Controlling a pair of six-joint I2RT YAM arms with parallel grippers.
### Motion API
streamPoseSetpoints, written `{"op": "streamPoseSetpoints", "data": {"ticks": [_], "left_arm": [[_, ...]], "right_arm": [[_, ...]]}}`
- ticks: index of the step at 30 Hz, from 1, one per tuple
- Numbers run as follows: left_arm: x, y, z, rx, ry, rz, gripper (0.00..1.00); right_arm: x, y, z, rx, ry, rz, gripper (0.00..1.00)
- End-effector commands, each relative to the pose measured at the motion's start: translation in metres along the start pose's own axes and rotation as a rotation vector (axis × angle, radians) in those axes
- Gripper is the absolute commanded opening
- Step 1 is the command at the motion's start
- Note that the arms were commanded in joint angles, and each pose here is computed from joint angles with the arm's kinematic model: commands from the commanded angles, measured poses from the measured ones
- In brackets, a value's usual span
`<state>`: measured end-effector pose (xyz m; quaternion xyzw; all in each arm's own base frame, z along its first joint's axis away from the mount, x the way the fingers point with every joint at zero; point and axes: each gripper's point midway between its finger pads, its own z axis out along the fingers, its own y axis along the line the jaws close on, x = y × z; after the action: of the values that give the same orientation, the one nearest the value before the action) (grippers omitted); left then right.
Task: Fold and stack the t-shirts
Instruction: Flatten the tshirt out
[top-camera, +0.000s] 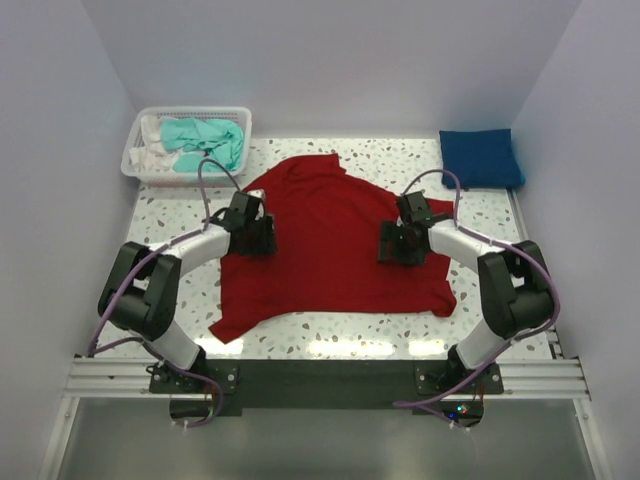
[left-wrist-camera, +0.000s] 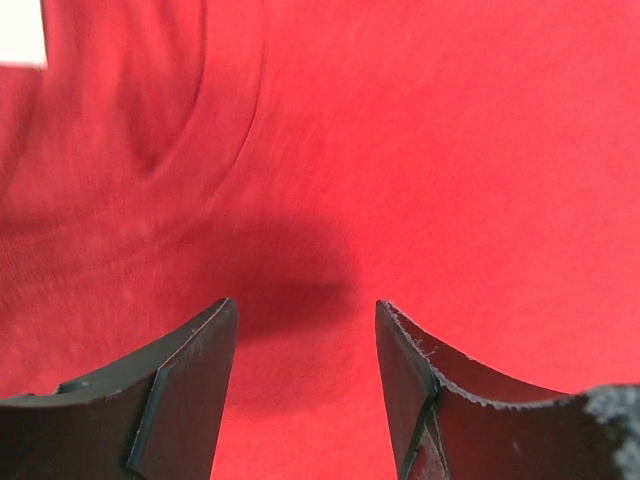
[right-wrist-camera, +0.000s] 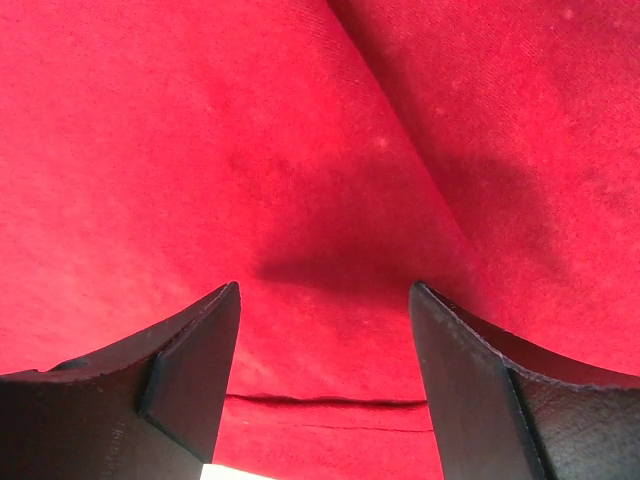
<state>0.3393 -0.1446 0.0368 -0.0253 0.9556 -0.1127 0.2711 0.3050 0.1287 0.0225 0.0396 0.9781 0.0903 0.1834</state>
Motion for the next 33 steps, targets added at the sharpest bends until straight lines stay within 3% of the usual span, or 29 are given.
{"op": "streamPoseSetpoints", "data": {"ticks": [1, 10, 15, 19, 25, 27, 33], "left_arm": [[0.041, 0.017, -0.004, -0.045, 0.088, -0.035, 0.62], [0.135, 0.034, -0.041, -0.046, 0.262, -0.218, 0.59], [0.113, 0.038, -0.073, -0.080, 0.173, -0.221, 0.57], [0.080, 0.023, -0.087, -0.024, 0.107, -0.183, 0.61], [0.008, -0.006, -0.077, 0.069, -0.076, -0.077, 0.67], [0.001, -0.016, -0.062, 0.093, -0.067, -0.049, 0.68], [0.032, -0.021, -0.029, 0.107, 0.076, -0.006, 0.68]], "right_arm": [[0.012, -0.005, -0.003, 0.006, 0.001, 0.003, 0.73], [0.089, -0.011, -0.015, -0.053, 0.202, 0.065, 0.73], [0.096, -0.003, -0.033, -0.105, 0.246, 0.031, 0.73], [0.050, -0.004, -0.048, -0.058, 0.117, -0.014, 0.73], [-0.041, -0.025, -0.051, -0.027, -0.108, 0.149, 0.65], [-0.062, -0.037, -0.044, -0.006, -0.152, 0.197, 0.61], [-0.086, -0.059, -0.019, 0.056, -0.186, 0.266, 0.53]]}}
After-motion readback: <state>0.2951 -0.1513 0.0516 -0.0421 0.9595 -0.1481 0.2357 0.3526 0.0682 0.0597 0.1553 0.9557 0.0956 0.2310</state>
